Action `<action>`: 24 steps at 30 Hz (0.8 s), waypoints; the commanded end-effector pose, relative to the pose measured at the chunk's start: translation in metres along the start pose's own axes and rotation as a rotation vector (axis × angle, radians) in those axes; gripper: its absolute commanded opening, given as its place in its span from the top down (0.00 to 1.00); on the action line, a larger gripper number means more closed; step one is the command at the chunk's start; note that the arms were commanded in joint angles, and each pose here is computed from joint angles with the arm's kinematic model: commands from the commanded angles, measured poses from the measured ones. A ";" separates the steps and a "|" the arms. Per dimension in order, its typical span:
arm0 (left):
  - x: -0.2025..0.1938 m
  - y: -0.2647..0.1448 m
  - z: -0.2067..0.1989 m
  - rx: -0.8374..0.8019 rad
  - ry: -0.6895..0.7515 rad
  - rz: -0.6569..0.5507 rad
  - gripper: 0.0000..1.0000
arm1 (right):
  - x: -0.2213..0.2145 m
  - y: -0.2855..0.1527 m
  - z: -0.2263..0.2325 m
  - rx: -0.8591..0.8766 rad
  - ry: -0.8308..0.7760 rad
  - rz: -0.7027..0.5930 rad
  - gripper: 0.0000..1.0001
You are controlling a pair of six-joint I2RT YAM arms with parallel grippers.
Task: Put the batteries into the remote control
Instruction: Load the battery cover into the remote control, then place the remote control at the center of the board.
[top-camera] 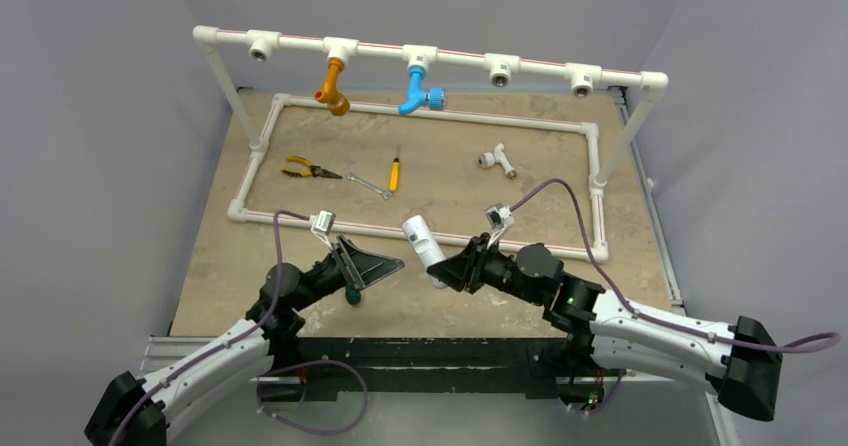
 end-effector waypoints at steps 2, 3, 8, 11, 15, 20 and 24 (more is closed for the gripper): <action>-0.007 -0.013 0.005 0.112 0.055 0.059 0.00 | 0.019 -0.017 -0.033 -0.400 -0.157 -0.054 1.00; -0.008 -0.016 0.006 0.143 0.066 0.065 0.00 | 0.019 -0.019 -0.039 -0.466 -0.162 -0.048 1.00; -0.007 -0.031 0.007 0.258 0.131 0.062 0.00 | 0.031 -0.031 -0.062 -0.779 -0.363 0.024 1.00; -0.007 -0.034 0.009 0.293 0.135 0.062 0.00 | 0.045 -0.028 -0.067 -0.896 -0.557 0.116 1.00; -0.009 -0.037 0.009 0.323 0.133 0.078 0.00 | 0.043 -0.017 -0.076 -0.948 -0.730 0.284 1.00; -0.008 -0.044 0.011 0.373 0.146 0.059 0.00 | 0.009 0.003 -0.076 -0.878 -0.851 0.330 1.00; -0.007 -0.049 0.012 0.409 0.154 0.047 0.00 | -0.025 0.014 -0.064 -0.806 -0.956 0.392 1.00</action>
Point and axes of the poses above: each gripper's point midway between its finger pads, its own y axis out along the fingers, its own z axis along the line the jaws close on, x = y × z, the point moved 8 cm from there along -y, back along the fingers, and after that the axes turned 5 degrees about -y, right-handed, at the moved point
